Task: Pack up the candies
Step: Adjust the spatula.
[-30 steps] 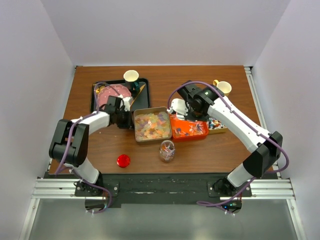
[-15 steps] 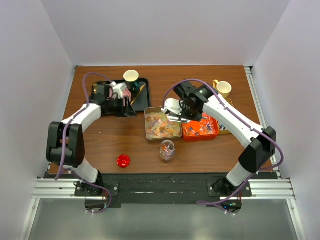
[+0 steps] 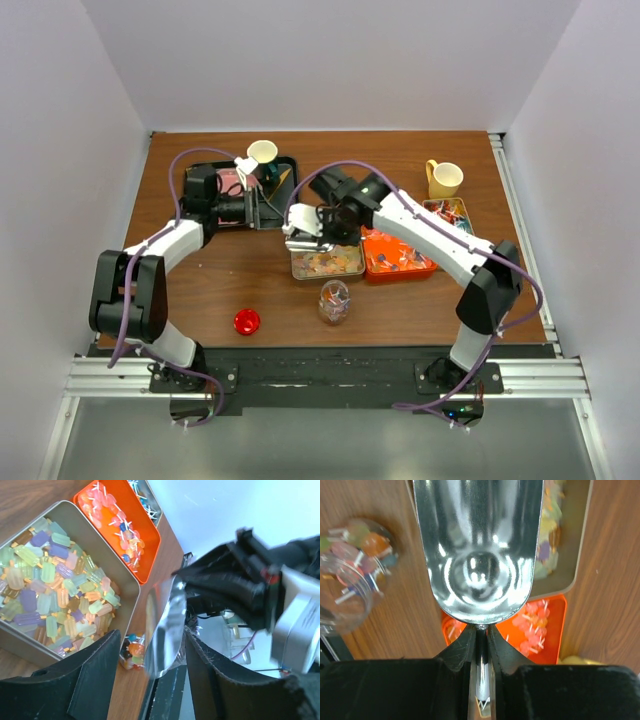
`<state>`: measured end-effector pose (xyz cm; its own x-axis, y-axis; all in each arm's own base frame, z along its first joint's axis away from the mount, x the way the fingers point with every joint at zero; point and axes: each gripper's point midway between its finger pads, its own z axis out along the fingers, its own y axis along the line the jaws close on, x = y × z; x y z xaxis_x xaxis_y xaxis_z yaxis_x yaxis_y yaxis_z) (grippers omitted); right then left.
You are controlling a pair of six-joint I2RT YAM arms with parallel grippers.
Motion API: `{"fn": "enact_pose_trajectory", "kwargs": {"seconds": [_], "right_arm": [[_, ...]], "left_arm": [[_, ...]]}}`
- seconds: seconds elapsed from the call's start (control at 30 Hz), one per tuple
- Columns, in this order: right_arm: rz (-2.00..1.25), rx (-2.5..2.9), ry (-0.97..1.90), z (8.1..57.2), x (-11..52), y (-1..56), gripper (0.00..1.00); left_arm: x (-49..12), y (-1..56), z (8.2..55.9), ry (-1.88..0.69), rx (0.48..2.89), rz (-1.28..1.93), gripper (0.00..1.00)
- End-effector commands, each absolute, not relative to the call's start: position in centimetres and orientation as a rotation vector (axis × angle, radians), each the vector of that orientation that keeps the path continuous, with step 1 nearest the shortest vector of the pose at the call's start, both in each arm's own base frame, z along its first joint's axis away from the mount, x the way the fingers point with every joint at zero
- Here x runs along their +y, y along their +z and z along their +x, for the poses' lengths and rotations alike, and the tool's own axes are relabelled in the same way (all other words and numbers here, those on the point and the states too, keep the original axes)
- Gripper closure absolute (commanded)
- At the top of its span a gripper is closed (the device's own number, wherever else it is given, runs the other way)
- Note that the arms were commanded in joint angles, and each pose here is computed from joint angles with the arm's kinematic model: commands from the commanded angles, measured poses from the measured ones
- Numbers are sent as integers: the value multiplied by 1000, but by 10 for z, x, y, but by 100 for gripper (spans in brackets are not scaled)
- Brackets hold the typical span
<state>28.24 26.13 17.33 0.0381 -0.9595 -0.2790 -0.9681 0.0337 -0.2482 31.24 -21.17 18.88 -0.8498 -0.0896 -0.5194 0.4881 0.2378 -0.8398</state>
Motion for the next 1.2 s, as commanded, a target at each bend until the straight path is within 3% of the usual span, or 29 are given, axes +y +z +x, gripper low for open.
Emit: {"fn": "enact_pose_trajectory", "kwargs": {"seconds": [0.0, 0.47, 0.5, 0.63, 0.83, 1.13, 1.17], "right_arm": [[-1897, 1867, 63, 285, 291, 191, 100], [-1817, 1875, -69, 298, 279, 199, 100], [-1813, 1876, -78, 300, 278, 199, 100], [-1775, 1865, -64, 306, 286, 209, 100], [-1797, 1850, 7, 301, 296, 211, 100], [-1862, 1858, 252, 264, 287, 205, 100], [-1860, 1860, 283, 261, 286, 204, 94]], "left_arm": [[-217, 194, 303, -1713, 2026, 407, 42], [-214, 178, 304, -1640, 2084, 392, 47], [-214, 177, 303, -1637, 2083, 397, 49], [-215, 174, 301, -1654, 2089, 404, 81], [-216, 174, 300, -1662, 2074, 417, 100], [-218, 182, 293, -1758, 2010, 490, 100], [-218, 184, 294, -1759, 2001, 502, 100]]}}
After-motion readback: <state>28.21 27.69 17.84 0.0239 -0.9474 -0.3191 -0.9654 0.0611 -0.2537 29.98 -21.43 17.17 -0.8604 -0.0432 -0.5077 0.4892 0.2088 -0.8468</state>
